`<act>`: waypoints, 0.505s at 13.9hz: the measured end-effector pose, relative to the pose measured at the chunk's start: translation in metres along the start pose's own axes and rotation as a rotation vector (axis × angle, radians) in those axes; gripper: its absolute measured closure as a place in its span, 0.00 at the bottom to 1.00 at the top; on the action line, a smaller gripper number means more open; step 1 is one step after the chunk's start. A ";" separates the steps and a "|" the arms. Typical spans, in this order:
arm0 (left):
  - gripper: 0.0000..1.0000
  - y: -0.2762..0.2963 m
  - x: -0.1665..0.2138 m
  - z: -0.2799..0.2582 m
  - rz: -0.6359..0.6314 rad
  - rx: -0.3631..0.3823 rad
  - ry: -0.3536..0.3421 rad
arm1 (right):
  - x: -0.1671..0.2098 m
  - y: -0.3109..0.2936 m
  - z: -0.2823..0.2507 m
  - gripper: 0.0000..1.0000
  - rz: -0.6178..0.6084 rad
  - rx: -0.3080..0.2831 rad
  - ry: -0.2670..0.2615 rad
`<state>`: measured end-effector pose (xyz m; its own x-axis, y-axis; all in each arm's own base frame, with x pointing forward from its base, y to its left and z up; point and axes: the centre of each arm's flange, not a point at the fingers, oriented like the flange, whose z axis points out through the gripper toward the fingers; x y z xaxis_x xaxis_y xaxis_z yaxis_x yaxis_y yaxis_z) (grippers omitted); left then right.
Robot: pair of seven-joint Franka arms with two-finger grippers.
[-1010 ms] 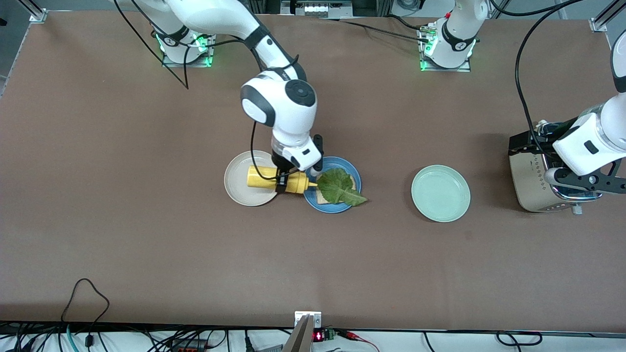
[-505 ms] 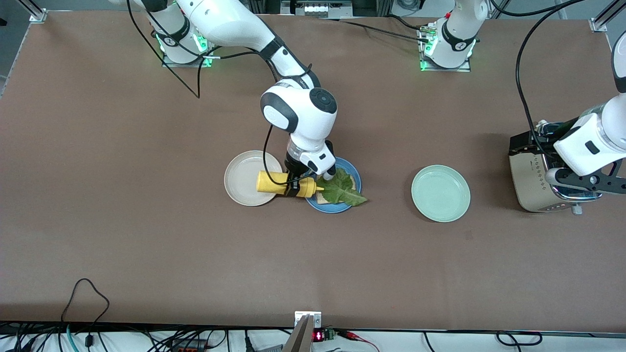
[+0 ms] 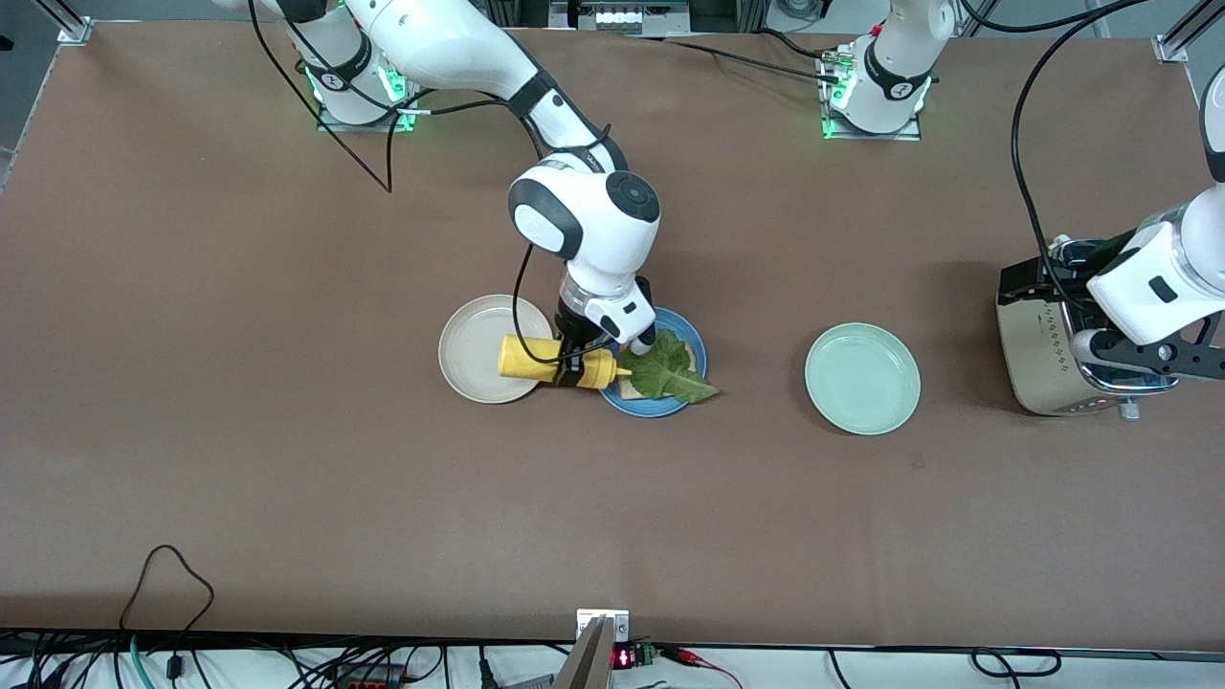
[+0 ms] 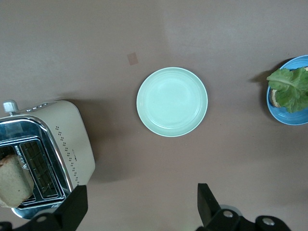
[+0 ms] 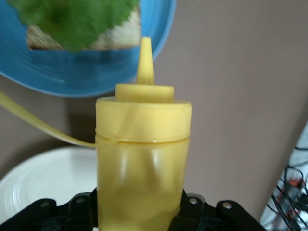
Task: Make sandwich in blue plate with both arms
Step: 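Carry the mustard bottle back and set it down with the right gripper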
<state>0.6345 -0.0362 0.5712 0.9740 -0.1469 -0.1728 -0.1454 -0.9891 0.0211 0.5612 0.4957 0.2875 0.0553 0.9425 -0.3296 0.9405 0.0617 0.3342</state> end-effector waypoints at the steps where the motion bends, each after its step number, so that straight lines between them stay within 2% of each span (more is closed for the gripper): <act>1: 0.00 0.000 0.000 0.000 0.000 0.000 0.000 | -0.009 0.011 -0.008 0.49 0.004 0.008 -0.009; 2: 0.00 0.000 0.000 0.000 0.000 0.000 0.000 | -0.020 0.025 -0.019 0.49 0.011 0.031 0.007; 4: 0.00 0.000 0.000 0.000 -0.001 0.000 0.000 | -0.057 0.060 -0.044 0.49 0.025 0.089 0.095; 7: 0.00 -0.001 0.000 0.000 -0.001 0.000 0.000 | -0.160 0.120 -0.078 0.49 0.063 0.187 0.243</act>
<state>0.6346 -0.0353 0.5711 0.9741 -0.1454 -0.1730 -0.1440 -0.9894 0.0210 0.6390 0.3776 0.4496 0.0543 0.9949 -0.0849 0.9843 -0.0390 0.1719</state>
